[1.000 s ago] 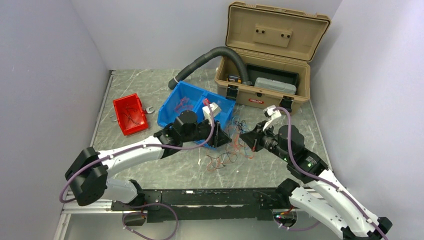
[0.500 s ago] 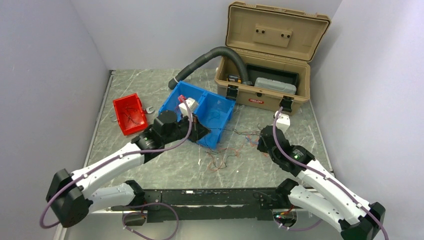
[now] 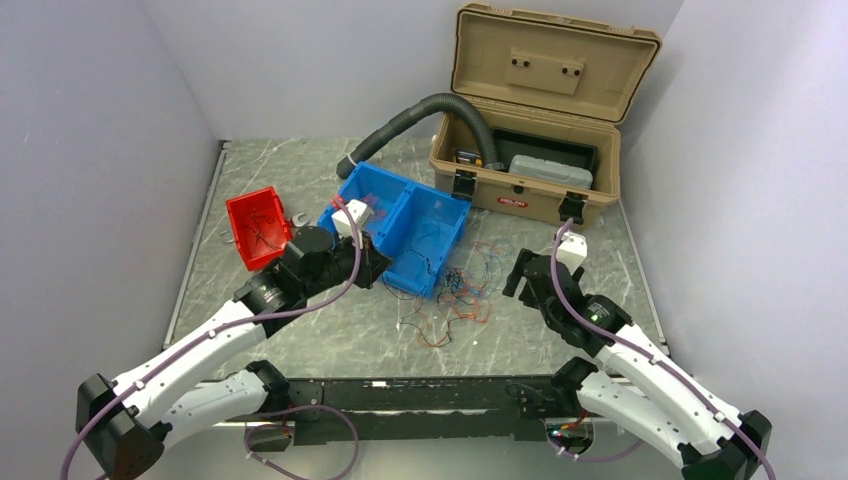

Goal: Untangle the cables

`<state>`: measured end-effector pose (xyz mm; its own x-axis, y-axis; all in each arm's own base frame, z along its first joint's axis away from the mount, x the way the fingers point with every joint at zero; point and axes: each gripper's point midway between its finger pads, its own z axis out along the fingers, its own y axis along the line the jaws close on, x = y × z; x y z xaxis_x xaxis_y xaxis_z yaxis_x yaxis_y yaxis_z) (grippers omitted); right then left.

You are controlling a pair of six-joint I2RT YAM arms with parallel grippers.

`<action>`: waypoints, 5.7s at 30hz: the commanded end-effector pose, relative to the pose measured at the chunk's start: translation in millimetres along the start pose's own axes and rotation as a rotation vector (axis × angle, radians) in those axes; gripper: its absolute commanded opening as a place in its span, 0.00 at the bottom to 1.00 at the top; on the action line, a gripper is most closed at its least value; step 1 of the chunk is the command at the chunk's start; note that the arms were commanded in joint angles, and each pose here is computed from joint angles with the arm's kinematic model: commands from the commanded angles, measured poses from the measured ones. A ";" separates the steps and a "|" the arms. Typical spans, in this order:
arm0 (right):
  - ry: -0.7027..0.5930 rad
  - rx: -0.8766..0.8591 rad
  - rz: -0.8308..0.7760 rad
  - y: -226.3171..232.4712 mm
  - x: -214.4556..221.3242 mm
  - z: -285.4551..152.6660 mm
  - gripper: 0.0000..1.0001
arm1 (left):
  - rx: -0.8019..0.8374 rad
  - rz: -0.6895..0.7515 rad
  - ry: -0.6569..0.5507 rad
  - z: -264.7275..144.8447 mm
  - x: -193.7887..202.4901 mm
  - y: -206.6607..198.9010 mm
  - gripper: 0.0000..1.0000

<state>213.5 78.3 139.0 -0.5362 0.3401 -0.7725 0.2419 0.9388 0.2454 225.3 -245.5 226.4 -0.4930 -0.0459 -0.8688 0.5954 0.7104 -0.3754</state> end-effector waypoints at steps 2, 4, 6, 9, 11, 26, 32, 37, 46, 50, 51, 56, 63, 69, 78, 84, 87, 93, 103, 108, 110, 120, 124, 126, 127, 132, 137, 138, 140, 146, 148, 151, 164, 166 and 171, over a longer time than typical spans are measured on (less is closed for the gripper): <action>0.036 -0.186 -0.076 37.9 -2.6 -5.0 0.85 | 0.098 0.028 -0.012 -2.4 -1.2 -15.6 0.00; 0.057 -0.254 -0.100 50.0 1.9 -6.2 0.85 | 0.137 0.026 -0.017 -1.6 -1.5 -22.3 0.00; 0.091 -0.331 -0.131 63.9 9.8 -7.4 0.87 | 0.160 0.031 -0.015 -0.7 -1.6 -26.1 0.00; 0.150 -0.446 -0.188 84.0 23.5 -9.4 0.92 | 0.188 0.046 -0.006 -1.4 -3.1 -31.3 0.00; 0.188 -0.494 -0.215 93.1 33.3 -7.9 0.94 | 0.206 0.058 -0.003 -2.5 -3.8 -34.7 0.00; 0.272 -0.619 -0.274 129.7 75.1 26.5 0.79 | 0.288 0.105 -0.057 -20.3 -22.0 -53.2 0.00; 0.315 -0.477 -0.277 119.6 93.0 54.5 0.70 | 0.302 0.112 -0.106 -29.4 -42.4 -61.8 0.00; 0.231 -0.107 -0.123 57.7 76.4 72.8 0.18 | 0.116 0.097 -0.187 -47.6 -73.2 -39.4 0.00; 0.021 0.010 0.131 -11.4 20.1 55.1 0.00 | 0.037 0.140 -0.275 -80.9 -83.0 -25.2 0.00; -0.003 -0.489 -0.045 66.7 8.7 26.0 0.54 | 0.158 0.185 -0.220 -73.9 -71.6 -44.0 0.00; 0.000 -0.577 -0.075 80.7 8.9 18.9 0.68 | 0.181 0.197 -0.209 -72.4 -69.9 -47.7 0.00; 0.057 -0.805 -0.195 125.7 14.1 3.5 0.74 | 0.218 0.214 -0.184 -69.7 -68.4 -54.1 0.00; 0.077 -0.937 -0.361 173.5 41.0 -10.1 0.72 | 0.213 0.220 -0.193 -74.3 -70.0 -53.9 0.00; 0.080 -0.937 -0.378 188.8 65.5 5.9 0.70 | 0.207 0.221 -0.204 -78.3 -71.2 -53.2 0.00; 0.078 -0.725 -0.274 194.1 73.9 49.8 0.18 | 0.142 0.222 -0.216 -83.4 -79.0 -44.6 0.00; 0.007 -0.417 -0.109 119.4 54.7 54.6 0.00 | -0.191 0.156 -0.310 -112.6 -94.8 10.6 0.00; -0.017 -0.227 -0.029 73.6 41.1 53.6 0.00 | -0.328 0.130 -0.346 -128.5 -98.5 33.6 0.00; -0.096 0.064 0.156 -2.1 11.7 43.3 0.00 | -0.436 0.092 -0.393 -148.1 -99.6 51.9 0.00; -0.236 0.549 0.577 -117.5 1.9 17.0 0.00 | -0.821 -0.046 -0.423 -200.8 -89.2 106.6 0.00; -0.294 0.527 0.583 -118.9 -11.8 10.6 0.00 | -0.852 -0.058 -0.458 -213.1 -86.5 112.0 0.00; -0.324 0.546 0.603 -123.7 -16.0 5.6 0.00 | -0.890 -0.077 -0.462 -217.9 -82.5 117.3 0.00; -0.482 0.634 0.647 -154.3 -35.8 -31.2 0.00 | -1.231 -0.172 -0.559 -303.5 -76.8 143.0 0.00; -0.449 0.618 0.597 -147.4 -37.5 -26.3 0.00 | -1.168 -0.141 -0.554 -290.7 -76.6 141.1 0.00; -0.432 0.593 0.553 -139.2 -43.8 -22.4 0.00 | -1.050 -0.097 -0.519 -267.4 -78.6 132.5 0.00; -0.414 0.581 0.512 -135.4 -45.3 -20.2 0.00 | -0.989 -0.066 -0.521 -254.6 -83.0 127.4 0.00; -0.258 0.226 0.186 -63.2 -56.7 11.0 0.30 | -0.695 0.029 -0.486 -205.5 -89.1 94.4 0.00; -0.068 -0.326 -0.055 35.9 -27.2 16.3 0.71 | -0.650 0.060 -0.430 -185.6 -85.2 89.1 0.00; -0.034 -0.369 -0.070 44.8 -21.1 16.7 0.80 | -0.661 0.059 -0.417 -184.3 -83.8 90.7 0.01; 0.031 -0.420 -0.101 58.6 -9.9 17.6 0.83 | -0.674 0.057 -0.401 -182.4 -82.4 92.3 0.00; 0.198 -0.557 -0.300 104.2 45.0 1.9 0.84 | -0.674 0.063 -0.387 -176.3 -80.5 93.2 0.01; 0.262 -0.595 -0.383 116.8 68.3 -5.1 0.85 | -0.682 0.062 -0.383 -176.1 -80.1 94.4 0.00; 0.333 -0.624 -0.471 127.1 98.2 -7.8 0.86 | -0.692 0.061 -0.385 -177.5 -80.1 95.8 0.00; 0.506 -0.672 -0.602 144.5 165.1 -3.1 0.75 | -0.711 0.070 -0.387 -184.9 -78.8 98.6 0.00; 0.510 -0.638 -0.607 141.6 168.6 1.9 0.65 | -0.724 0.064 -0.389 -187.0 -78.2 100.3 0.00; 0.372 -0.398 -0.542 116.9 138.8 24.5 0.06 | -0.802 0.058 -0.397 -198.9 -76.5 110.7 0.00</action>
<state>152.8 246.4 22.4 -0.7754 -0.3727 -0.5098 -0.5382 0.8124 0.2245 206.1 -42.6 304.1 -0.1732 -0.1191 -0.9776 -0.0054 0.9928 -0.1200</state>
